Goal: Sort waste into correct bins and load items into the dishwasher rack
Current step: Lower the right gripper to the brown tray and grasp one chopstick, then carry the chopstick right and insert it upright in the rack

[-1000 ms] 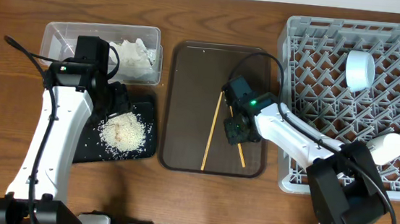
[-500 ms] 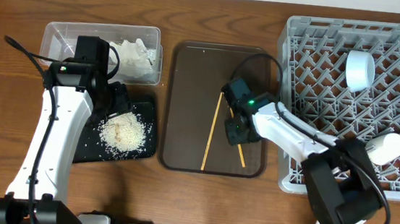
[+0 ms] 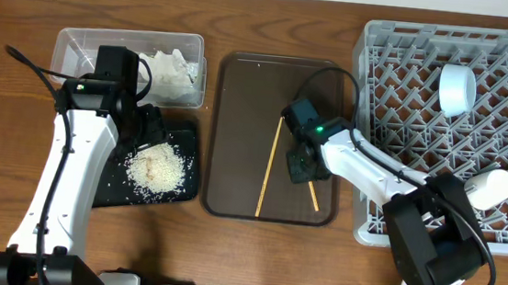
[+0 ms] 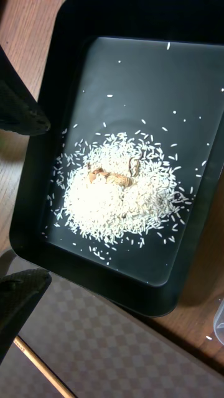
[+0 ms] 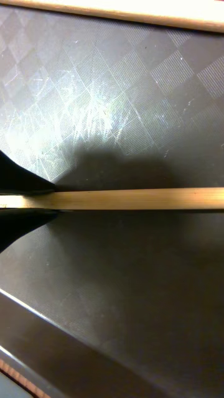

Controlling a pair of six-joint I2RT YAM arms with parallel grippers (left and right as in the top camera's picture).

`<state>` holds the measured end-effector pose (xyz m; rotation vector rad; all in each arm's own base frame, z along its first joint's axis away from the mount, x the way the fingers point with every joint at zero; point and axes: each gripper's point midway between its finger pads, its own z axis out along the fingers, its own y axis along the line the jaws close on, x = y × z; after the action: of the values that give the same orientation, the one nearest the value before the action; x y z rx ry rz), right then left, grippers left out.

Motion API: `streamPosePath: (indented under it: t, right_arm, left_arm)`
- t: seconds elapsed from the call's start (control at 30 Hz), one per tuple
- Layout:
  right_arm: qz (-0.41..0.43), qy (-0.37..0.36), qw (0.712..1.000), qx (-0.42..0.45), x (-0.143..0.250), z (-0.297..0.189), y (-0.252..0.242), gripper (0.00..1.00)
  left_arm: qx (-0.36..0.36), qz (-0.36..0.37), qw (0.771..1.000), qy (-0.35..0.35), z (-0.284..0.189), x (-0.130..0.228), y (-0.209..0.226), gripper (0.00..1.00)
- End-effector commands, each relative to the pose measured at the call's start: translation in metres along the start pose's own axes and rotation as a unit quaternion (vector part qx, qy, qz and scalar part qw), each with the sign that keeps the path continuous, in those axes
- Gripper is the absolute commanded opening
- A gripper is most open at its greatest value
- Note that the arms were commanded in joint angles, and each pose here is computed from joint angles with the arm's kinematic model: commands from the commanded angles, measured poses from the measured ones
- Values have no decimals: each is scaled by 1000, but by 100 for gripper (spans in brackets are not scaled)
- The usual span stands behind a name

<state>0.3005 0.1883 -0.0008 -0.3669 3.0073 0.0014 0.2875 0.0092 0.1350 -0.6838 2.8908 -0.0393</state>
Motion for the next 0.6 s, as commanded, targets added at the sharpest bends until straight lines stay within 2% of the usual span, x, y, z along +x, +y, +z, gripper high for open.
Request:
streamPosePath:
  t: [0.0, 0.27, 0.43, 0.57]
  right_arm:
    - [11, 3, 1000, 0, 0, -1, -7, 1]
    - [-6, -129, 991, -28, -46, -93, -25, 1]
    - [41, -203, 978, -25, -57, -147, -68, 1]
    - [101, -204, 974, -6, -51, -157, -116, 1]
  left_arm:
    - [-3, -7, 1000, -1, -2, 2, 3, 72]
    - [-3, -7, 1000, -1, -2, 2, 3, 72]
    - [-3, -7, 1000, -1, -2, 2, 3, 72]
    - [-3, -7, 1000, -1, -2, 2, 3, 72]
